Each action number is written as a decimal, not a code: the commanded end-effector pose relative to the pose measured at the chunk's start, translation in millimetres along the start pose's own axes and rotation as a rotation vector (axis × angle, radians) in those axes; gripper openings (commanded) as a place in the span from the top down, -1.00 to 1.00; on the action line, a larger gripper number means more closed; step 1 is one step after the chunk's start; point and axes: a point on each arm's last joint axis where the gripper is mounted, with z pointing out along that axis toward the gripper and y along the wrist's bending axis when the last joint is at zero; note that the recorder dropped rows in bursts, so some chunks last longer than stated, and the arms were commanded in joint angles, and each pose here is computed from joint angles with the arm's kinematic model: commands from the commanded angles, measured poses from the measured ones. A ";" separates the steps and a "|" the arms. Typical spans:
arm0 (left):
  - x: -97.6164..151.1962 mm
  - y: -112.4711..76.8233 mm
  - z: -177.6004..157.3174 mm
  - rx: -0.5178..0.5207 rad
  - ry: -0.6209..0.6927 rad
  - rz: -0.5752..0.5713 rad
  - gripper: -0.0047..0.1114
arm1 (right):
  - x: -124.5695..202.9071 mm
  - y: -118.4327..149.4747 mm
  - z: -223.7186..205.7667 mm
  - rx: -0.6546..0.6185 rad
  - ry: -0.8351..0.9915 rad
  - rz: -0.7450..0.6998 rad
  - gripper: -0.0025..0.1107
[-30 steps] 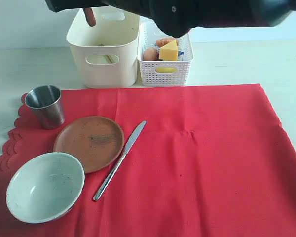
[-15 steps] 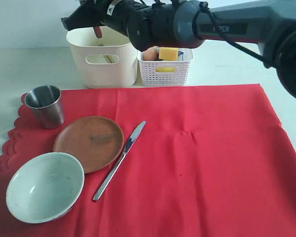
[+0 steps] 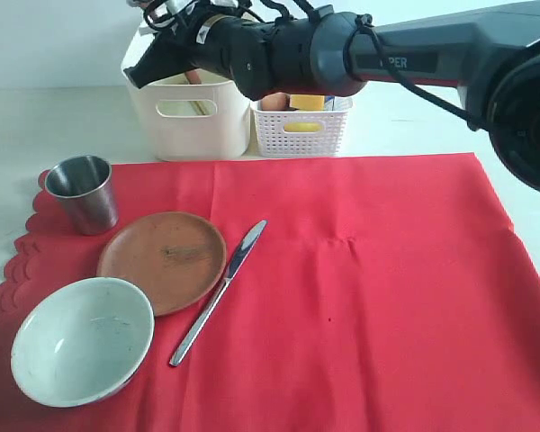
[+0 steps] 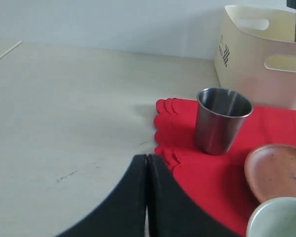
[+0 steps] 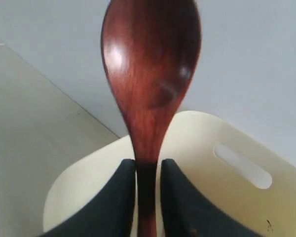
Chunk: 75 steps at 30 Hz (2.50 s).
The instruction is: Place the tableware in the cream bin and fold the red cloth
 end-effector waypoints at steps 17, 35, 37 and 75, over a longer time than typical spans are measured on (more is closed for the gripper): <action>0.2 0.1 -0.1 0.000 -0.010 0.000 0.92 | -39.2 -8.4 -26.9 -0.050 0.080 0.036 0.17; 0.2 0.1 -0.1 0.000 -0.010 0.000 0.92 | -96.0 -14.5 -117.7 -0.255 0.457 0.062 0.32; 0.2 0.1 -0.1 0.000 -0.010 0.000 0.92 | -98.7 -14.7 -126.8 -0.272 0.499 0.067 0.35; 0.2 0.1 -0.1 0.000 -0.010 0.000 0.92 | -115.4 -37.7 -348.6 -0.136 0.593 0.085 0.96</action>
